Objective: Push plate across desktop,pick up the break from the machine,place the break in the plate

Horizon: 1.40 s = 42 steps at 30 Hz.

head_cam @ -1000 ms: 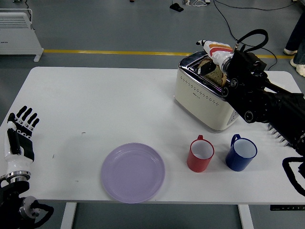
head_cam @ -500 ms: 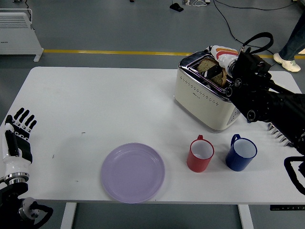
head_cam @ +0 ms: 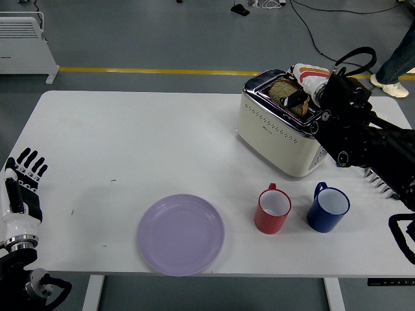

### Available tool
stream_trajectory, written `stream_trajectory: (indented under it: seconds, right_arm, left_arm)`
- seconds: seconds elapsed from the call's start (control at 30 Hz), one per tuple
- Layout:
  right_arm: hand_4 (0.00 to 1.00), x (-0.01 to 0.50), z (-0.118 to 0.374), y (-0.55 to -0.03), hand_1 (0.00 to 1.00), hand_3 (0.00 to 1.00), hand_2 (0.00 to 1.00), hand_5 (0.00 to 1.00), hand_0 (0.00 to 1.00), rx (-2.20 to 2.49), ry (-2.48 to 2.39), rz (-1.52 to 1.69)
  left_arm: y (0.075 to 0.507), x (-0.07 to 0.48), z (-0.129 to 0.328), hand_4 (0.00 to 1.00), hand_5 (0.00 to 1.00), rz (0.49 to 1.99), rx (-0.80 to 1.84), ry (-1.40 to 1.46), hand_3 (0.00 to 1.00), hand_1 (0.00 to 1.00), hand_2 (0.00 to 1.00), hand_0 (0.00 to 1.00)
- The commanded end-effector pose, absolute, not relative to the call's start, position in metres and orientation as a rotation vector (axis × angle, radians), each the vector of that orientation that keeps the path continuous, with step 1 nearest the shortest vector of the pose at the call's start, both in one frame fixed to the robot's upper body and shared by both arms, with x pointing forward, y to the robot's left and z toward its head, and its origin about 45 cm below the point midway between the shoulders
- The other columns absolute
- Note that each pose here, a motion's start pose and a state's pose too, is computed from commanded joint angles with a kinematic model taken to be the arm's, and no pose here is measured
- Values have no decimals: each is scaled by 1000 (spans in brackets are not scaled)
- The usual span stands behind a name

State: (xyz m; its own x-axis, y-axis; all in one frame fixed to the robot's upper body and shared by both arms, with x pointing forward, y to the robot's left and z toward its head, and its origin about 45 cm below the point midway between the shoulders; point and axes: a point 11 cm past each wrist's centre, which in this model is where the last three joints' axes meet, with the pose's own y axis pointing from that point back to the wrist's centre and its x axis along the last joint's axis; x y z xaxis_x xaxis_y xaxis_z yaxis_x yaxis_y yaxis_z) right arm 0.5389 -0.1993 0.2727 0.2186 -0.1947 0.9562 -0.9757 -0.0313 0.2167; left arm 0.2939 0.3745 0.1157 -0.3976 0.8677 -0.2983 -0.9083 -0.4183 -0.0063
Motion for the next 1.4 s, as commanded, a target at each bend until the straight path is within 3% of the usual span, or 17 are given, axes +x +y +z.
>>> stream_trajectory:
  seconds: [0.17,0.2,0.37,0.4,0.57,0.6,0.97,1.37,1.4]
  right_arm:
    - [706,539,273,-198,534,659,536,216,443,1465,-1176,957]
    - [664,539,273,-197,440,559,462,179,340,1467,-1176,958]
    - [664,539,274,-195,440,559,462,179,340,1453,-1163,983]
    - [614,539,275,-195,333,452,394,157,235,1450,-1161,988]
    - [614,539,279,-190,333,452,394,157,235,1429,-1161,1026]
    - [535,538,281,-186,276,406,356,134,170,1421,-1160,1047]
    - [525,534,314,-149,242,386,330,147,127,1372,-1118,1232]
    - [484,520,404,-134,223,375,314,174,115,1271,-1164,1501]
    - [445,517,414,-134,221,372,310,174,111,1266,-1183,1525]
  left_arm:
    - [376,293,115,535,998,1988,-303,189,754,771,810,771]
    - [376,293,114,532,998,1988,-303,189,753,771,808,770]
    - [374,293,114,532,998,1984,-300,188,753,771,808,770]
    - [374,292,114,529,998,1984,-300,188,754,769,808,769]
    - [373,291,112,529,998,1983,-294,192,754,769,808,769]
    - [373,291,112,528,998,1981,-293,193,755,768,807,767]
    - [373,291,112,528,998,1981,-295,192,754,767,807,767]
    - [376,293,116,530,998,1990,-305,185,754,766,806,767]
    - [376,293,116,529,998,1990,-307,184,754,765,806,766]
